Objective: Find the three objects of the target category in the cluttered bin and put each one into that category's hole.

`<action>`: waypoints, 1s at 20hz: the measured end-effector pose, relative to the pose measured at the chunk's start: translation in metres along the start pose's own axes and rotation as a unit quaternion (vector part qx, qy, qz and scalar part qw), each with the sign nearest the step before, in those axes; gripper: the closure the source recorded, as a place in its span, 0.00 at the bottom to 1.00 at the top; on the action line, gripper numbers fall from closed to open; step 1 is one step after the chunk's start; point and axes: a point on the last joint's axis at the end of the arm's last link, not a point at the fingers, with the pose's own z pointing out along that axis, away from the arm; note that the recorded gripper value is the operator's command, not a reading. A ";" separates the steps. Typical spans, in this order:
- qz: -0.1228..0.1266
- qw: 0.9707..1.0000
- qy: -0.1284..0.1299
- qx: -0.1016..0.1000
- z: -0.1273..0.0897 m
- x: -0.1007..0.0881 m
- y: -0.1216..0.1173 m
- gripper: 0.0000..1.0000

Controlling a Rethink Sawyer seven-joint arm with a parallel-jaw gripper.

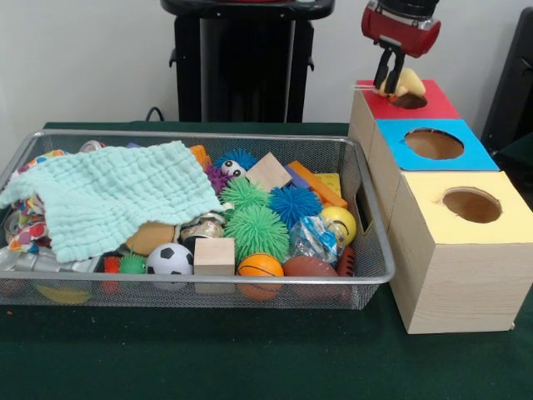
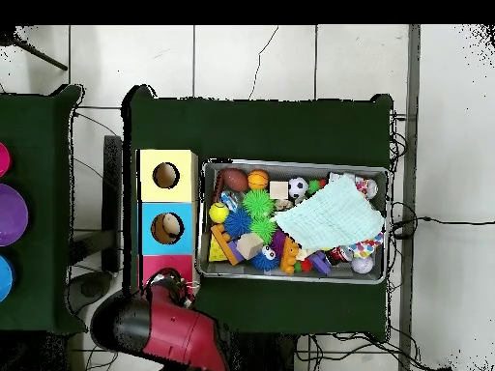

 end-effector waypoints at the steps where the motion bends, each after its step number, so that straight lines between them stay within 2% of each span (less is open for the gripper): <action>1: 0.007 1.000 -0.005 -0.007 0.004 -0.003 0.004 1.00; 7: 0.024 0.999 -0.018 -0.019 0.013 -0.006 0.008 1.00; 15: 0.054 0.998 -0.012 -0.024 0.013 -0.005 0.006 1.00; 20: 0.062 0.998 -0.011 -0.025 0.012 -0.005 0.008 1.00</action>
